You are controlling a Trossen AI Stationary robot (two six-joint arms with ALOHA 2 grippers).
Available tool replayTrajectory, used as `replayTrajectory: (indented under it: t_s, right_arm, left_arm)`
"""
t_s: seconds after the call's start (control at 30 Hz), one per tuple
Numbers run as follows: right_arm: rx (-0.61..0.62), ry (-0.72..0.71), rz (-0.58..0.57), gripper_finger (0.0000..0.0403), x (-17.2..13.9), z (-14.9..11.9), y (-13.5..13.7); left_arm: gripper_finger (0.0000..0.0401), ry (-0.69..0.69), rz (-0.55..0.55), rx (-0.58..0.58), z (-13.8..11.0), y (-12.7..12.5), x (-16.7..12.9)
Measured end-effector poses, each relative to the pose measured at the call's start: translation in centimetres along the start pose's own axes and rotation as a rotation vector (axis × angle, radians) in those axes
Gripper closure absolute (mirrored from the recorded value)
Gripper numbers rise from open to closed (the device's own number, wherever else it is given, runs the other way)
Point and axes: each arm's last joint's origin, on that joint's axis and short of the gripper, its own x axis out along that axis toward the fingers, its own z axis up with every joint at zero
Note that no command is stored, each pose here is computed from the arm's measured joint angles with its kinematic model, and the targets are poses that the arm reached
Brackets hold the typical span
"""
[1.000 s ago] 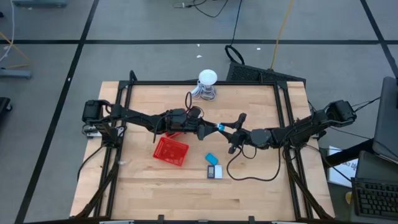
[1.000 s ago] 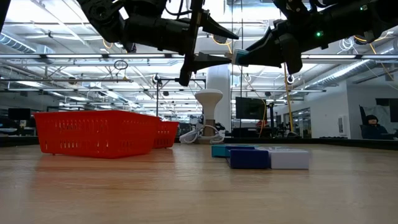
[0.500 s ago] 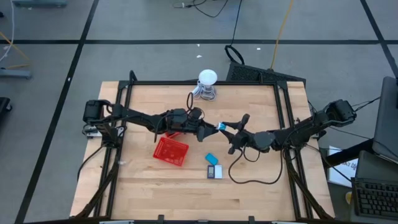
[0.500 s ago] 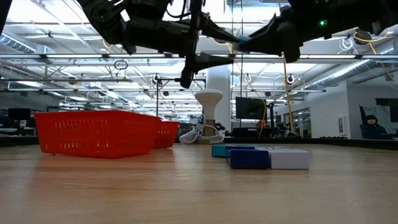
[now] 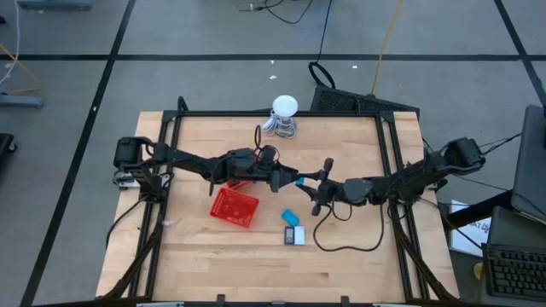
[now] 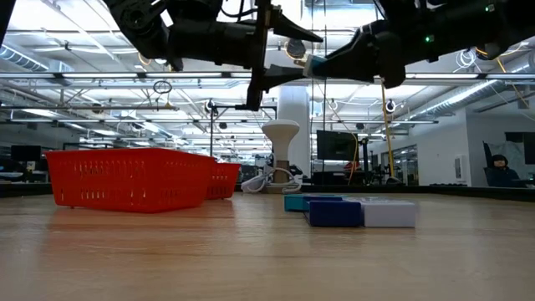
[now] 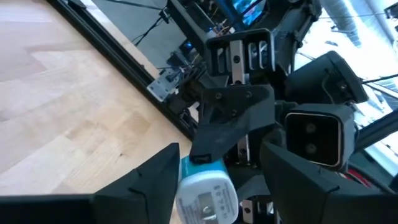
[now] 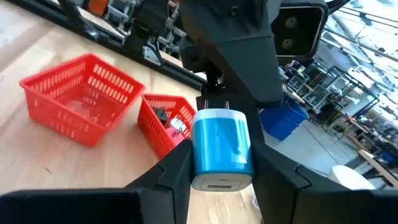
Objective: Pick & Place Office items
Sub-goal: Put the blue charger adapter into the top red basket
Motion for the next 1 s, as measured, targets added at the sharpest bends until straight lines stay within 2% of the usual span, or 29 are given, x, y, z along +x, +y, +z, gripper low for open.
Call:
replayTrajectory:
  t_s: [0.17,0.33,0.6,0.83,1.0]
  right_arm:
    - [-0.007,-0.014,-0.044,0.0281,0.07,0.18,-0.19]
    - [-0.001,-0.029,-0.051,0.0281,0.06,0.34,-0.27]
    - [-0.008,-0.021,-0.047,0.0281,0.06,0.25,-0.22]
    - [-0.015,-0.015,-0.046,0.0281,0.07,0.19,-0.2]
    - [0.003,-0.014,-0.045,0.0276,0.06,0.18,-0.19]
  left_arm:
    - [0.0164,0.022,0.019,0.003,-0.19,0.2,0.0]
    - [0.0171,0.024,0.019,0.006,-0.21,0.19,0.0]
    - [0.0204,0.024,0.02,-0.003,-0.22,0.18,0.0]
    - [0.0266,0.018,0.027,-0.02,-0.05,0.36,-0.02]
    - [0.0266,0.04,0.003,0.019,0.33,0.64,-0.1]
